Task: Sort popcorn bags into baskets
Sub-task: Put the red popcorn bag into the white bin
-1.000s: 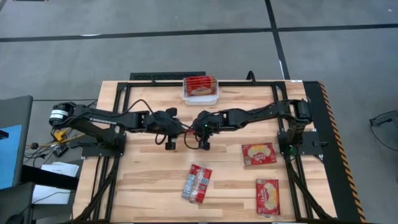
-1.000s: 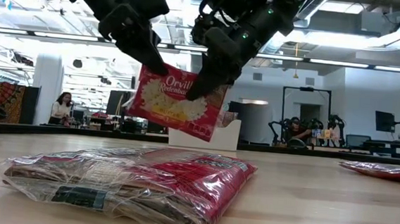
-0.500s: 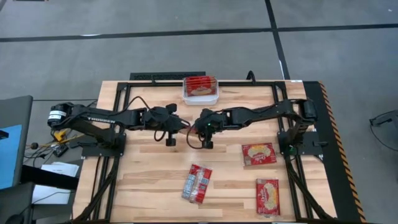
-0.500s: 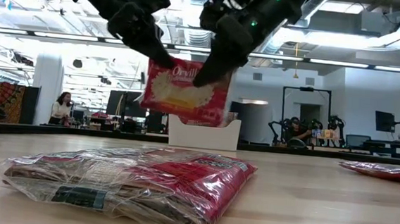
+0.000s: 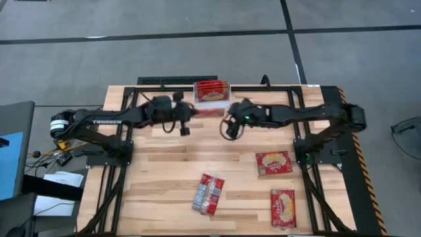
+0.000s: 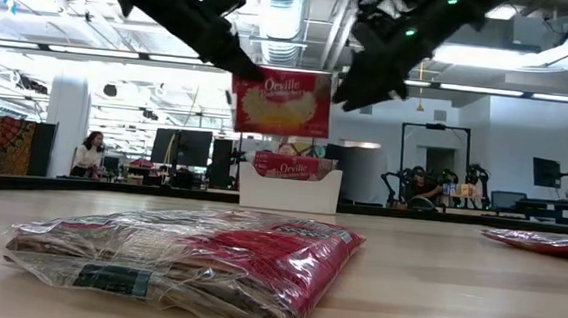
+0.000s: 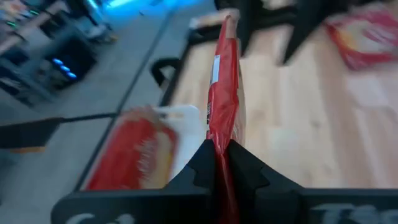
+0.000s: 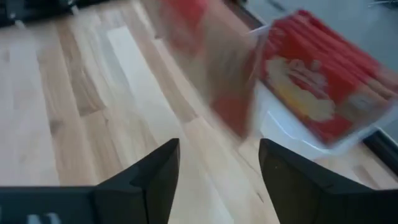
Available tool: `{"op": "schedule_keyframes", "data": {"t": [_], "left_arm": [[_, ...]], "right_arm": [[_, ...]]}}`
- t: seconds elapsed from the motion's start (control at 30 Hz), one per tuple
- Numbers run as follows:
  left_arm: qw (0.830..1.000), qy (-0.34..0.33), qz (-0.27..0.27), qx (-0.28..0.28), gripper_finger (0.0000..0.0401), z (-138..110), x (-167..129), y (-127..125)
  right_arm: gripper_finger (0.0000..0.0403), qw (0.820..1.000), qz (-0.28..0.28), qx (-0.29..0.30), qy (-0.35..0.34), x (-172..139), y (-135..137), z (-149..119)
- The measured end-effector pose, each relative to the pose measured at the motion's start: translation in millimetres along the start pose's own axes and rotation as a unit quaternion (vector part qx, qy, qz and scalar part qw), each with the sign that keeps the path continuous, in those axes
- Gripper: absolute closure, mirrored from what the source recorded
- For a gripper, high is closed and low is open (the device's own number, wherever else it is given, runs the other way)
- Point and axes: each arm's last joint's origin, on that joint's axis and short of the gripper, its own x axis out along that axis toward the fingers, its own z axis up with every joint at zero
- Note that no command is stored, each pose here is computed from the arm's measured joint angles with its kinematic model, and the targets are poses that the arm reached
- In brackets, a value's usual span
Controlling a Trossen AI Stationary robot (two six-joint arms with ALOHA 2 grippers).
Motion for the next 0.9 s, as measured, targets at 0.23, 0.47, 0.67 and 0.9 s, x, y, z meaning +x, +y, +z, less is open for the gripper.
{"op": "schedule_keyframes", "data": {"t": [0.23, 0.47, 0.67, 0.9], "left_arm": [[0.999, -0.034, 0.014, 0.005, 0.0399, -16.1, 18.4, 38.8], [0.999, -0.033, 0.008, 0.026, 0.0399, -41.0, 52.4, 54.1], [0.999, -0.010, 0.012, 0.032, 0.0399, -51.2, 80.9, 63.6], [0.999, 0.017, 0.016, 0.023, 0.0399, -65.1, 97.8, 74.6]], "right_arm": [[0.0167, 0.998, -0.023, 0.034, -0.050, -28.8, -1.8, -23.1], [0.0179, 0.996, -0.024, 0.051, -0.063, -36.6, 3.0, -39.0], [0.0179, 0.996, -0.023, 0.052, -0.063, -36.5, 3.7, -39.3], [0.0182, 0.997, -0.025, 0.048, -0.056, -36.4, 3.4, -40.7]]}}
